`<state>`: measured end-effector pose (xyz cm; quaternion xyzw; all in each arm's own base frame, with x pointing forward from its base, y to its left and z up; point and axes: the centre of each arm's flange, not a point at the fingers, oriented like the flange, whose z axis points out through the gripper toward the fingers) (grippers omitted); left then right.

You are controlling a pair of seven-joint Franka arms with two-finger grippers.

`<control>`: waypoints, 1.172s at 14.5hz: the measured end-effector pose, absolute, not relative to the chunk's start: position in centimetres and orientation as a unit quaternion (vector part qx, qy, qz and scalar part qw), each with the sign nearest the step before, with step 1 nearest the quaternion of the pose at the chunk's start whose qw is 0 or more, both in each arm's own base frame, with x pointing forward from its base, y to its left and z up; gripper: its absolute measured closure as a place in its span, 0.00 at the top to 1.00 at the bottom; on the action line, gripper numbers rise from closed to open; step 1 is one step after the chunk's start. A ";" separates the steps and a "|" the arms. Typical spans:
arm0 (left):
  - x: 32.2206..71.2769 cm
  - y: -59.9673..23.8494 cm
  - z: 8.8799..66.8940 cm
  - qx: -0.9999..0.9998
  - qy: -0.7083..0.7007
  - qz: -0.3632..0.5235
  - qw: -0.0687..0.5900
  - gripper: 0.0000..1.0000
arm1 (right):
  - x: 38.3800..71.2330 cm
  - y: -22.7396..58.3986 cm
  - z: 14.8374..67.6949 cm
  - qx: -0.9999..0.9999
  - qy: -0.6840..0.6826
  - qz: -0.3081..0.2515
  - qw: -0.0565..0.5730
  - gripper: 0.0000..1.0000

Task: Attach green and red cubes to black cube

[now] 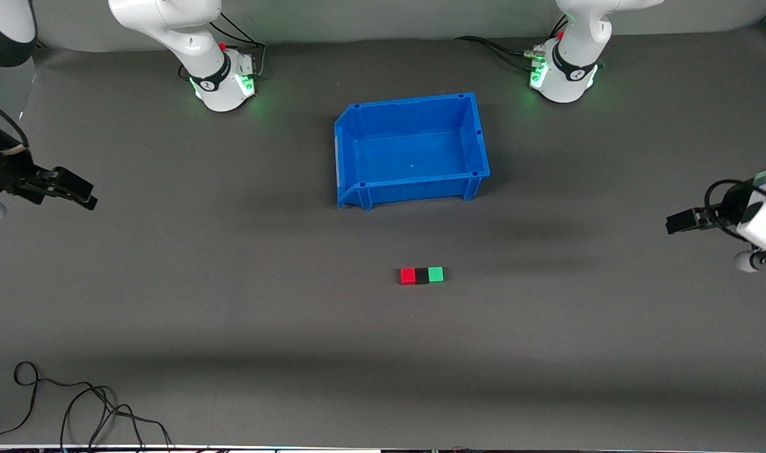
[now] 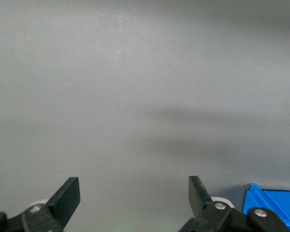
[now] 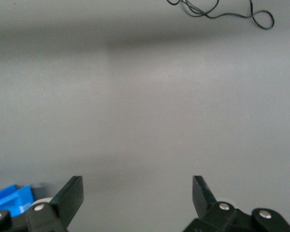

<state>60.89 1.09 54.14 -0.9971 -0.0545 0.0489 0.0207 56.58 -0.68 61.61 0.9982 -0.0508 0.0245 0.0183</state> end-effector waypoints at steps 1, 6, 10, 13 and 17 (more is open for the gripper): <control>60.7 0.9 54.6 -0.998 -0.046 0.046 0.021 1.00 | 56.6 -1.2 61.7 0.999 -0.033 0.025 0.019 1.00; 60.4 0.6 54.3 -0.998 -0.034 0.048 0.023 1.00 | 56.6 -2.6 61.6 1.000 -0.012 0.022 0.016 1.00; 59.9 0.6 54.3 -0.998 -0.033 0.047 0.023 1.00 | 56.9 -2.9 61.0 1.000 -0.021 0.018 -0.010 1.00; 59.8 0.5 54.6 -0.998 -0.034 0.044 0.022 1.00 | 56.9 -2.9 60.9 0.999 -0.022 0.017 -0.015 1.00; 59.7 0.7 54.7 -0.998 -0.036 0.044 0.020 1.00 | 56.9 -2.8 60.9 0.999 -0.023 0.016 -0.015 1.00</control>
